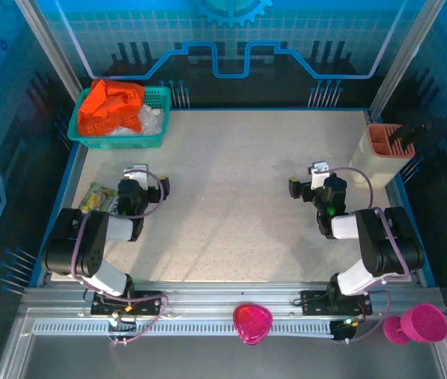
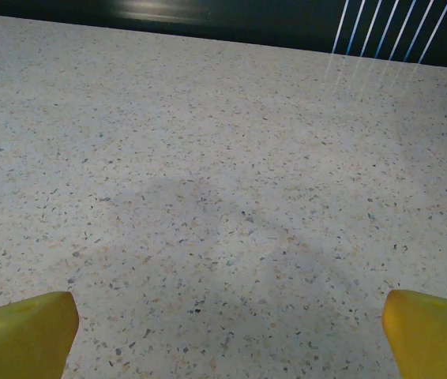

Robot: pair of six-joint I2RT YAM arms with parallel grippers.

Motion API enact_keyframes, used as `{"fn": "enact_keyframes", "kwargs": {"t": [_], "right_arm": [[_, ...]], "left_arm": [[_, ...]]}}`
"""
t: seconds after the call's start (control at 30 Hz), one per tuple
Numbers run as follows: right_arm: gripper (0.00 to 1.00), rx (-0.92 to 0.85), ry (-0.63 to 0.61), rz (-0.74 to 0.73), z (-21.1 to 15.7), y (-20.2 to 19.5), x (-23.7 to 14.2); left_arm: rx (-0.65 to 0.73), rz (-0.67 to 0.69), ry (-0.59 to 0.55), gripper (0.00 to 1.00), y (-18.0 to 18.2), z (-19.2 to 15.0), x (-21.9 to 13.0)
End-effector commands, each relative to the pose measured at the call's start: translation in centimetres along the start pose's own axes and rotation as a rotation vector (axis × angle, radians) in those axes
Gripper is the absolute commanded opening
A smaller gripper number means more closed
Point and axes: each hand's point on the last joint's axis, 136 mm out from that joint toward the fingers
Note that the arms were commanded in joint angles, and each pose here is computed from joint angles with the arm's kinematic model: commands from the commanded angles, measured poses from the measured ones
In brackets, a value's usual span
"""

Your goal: Fold and stack the t-shirts

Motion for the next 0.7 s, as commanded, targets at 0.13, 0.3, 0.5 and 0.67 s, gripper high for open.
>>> {"fn": "enact_keyframes", "kwargs": {"t": [0.13,0.3,0.5,0.67], "right_arm": [[1.0,-0.002,-0.034,0.002,1.3,-0.13,0.06],[1.0,-0.001,-0.033,0.001,1.27,-0.19,0.05],[1.0,0.0,-0.033,0.002,1.27,-0.17,0.05],[1.0,-0.001,-0.032,0.002,1.23,-0.19,0.04]], "left_arm": [[0.001,-0.022,-0.034,0.99,-0.25,1.39,0.29],[0.0,-0.021,-0.035,0.99,-0.21,1.42,0.3],[0.001,-0.021,-0.034,0.99,-0.21,1.38,0.3],[-0.001,-0.025,-0.033,0.99,-0.23,1.41,0.32]]}}
Point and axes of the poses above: each hand's point on the last joint's axis, 136 mm out from that joint toward the fingers, its own x axis out along the fingers, its own y axis along the line the jaws close on, z = x × y, and after that the axes turned 3 degrees about x, right-handed
